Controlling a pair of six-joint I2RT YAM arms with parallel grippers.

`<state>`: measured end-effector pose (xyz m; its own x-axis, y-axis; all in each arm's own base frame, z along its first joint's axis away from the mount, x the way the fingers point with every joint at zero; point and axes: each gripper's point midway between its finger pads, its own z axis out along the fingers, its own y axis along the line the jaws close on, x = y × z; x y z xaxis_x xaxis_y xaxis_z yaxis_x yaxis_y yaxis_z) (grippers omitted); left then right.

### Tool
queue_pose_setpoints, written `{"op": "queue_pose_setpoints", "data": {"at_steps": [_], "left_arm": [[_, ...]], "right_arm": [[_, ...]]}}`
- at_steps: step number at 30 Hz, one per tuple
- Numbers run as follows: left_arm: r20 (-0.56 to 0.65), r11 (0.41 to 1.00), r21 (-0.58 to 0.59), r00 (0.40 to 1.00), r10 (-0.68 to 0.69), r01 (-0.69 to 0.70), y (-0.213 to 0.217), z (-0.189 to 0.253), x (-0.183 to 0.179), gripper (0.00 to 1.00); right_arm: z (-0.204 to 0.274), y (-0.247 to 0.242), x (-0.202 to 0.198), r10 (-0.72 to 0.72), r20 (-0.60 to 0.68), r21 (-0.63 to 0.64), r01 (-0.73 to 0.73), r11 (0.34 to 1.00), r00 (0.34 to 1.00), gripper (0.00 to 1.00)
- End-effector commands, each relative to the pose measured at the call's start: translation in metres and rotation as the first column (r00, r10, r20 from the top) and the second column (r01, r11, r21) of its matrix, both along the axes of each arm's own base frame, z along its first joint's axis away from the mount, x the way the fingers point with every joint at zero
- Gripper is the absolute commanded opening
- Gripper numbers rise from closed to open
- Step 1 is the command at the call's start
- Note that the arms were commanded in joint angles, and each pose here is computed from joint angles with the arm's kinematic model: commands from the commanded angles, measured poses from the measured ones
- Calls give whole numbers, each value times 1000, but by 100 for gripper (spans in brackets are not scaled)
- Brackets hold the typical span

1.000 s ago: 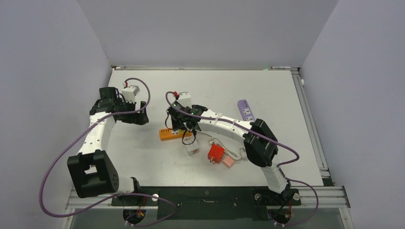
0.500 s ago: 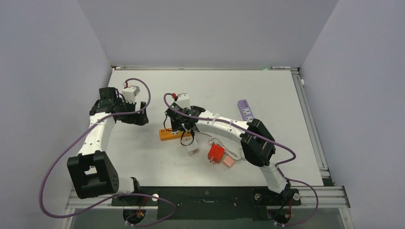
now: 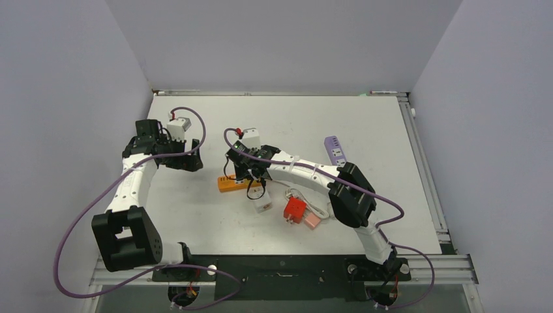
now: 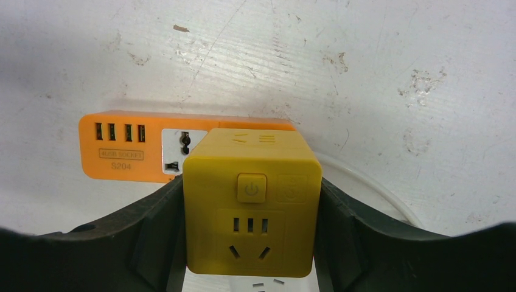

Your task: Insert the plug

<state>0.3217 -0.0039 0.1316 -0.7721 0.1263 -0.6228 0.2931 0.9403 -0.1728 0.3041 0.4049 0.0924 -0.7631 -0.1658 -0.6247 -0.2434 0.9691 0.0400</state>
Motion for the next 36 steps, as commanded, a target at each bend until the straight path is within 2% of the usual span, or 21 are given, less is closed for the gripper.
{"op": "queue_pose_setpoints", "data": {"at_steps": [1,7,36], "left_arm": [[44,1000,-11,999,-9,10,-1,12,2,96],[42,1000,-8,999,-11,11,-1,12,1,96],[63,1000,-17,998,-19,20,-3,19,3,96]], "right_arm": [[23,2,0,-11,40,33,10,999,999,5],[15,3,0,-9,35,25,8,1000,999,5],[-81,-28,-16,-22,-75,-183,8,983,997,5]]}}
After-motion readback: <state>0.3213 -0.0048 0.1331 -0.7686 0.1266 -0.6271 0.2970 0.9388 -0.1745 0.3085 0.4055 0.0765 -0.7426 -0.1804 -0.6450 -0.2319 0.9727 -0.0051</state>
